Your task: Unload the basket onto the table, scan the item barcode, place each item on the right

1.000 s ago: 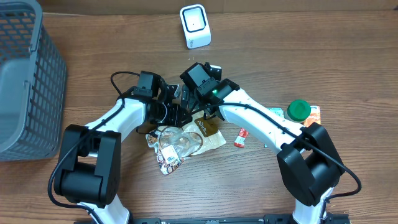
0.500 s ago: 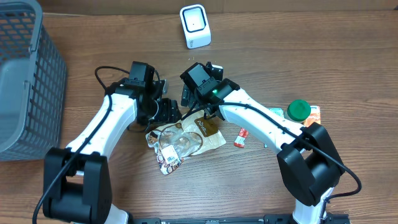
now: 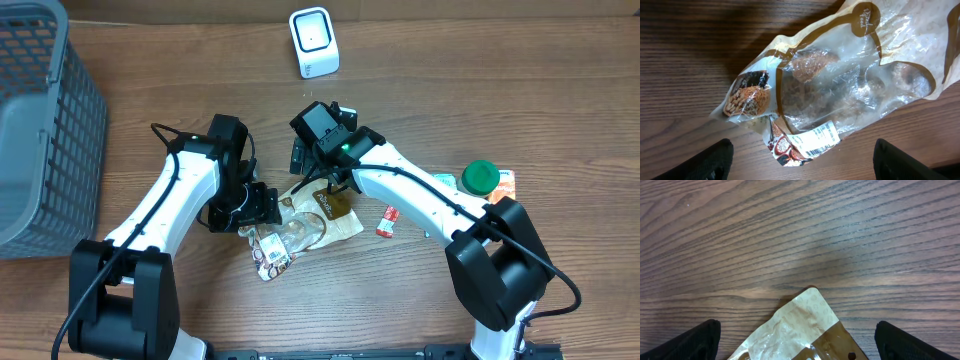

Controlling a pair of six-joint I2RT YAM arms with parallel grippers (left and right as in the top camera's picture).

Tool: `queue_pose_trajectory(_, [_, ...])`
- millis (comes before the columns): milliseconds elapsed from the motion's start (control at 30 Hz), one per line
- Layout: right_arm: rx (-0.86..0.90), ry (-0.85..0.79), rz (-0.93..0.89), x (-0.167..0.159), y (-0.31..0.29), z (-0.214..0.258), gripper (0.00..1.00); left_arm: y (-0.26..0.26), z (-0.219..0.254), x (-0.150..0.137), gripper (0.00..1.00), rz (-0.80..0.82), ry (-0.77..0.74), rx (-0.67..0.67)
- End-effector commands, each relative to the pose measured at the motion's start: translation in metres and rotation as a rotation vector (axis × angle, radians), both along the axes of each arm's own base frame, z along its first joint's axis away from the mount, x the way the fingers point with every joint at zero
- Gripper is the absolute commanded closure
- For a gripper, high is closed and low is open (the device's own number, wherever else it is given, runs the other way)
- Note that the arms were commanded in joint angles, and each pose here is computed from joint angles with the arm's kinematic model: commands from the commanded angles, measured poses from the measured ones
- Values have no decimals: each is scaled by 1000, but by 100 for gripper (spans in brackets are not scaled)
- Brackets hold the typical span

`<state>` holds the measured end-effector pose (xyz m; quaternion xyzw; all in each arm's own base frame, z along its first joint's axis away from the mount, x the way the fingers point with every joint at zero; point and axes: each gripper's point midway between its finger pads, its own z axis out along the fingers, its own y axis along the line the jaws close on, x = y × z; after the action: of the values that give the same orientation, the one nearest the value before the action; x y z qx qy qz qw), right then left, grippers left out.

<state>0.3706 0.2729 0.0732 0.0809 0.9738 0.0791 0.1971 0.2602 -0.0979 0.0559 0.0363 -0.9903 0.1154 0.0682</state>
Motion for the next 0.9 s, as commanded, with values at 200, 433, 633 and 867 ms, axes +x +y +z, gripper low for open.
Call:
queue_pose_trajectory(200, [5,-4,5,-2,0,7,0,5,-13,-16,19,65,55,23])
queue_pose_trajectory(433, [28,60,33,-15,3,3,0,5,-18,-23,19,86,81,33])
queue_pose_trajectory(633, [17,151,100,-35,2,-4,0,-1,-19,-19,32,72,57,28])
queue_pose_trajectory(867, [13,225,153,-53,0,-16,0,1,-24,-10,37,113,14,68])
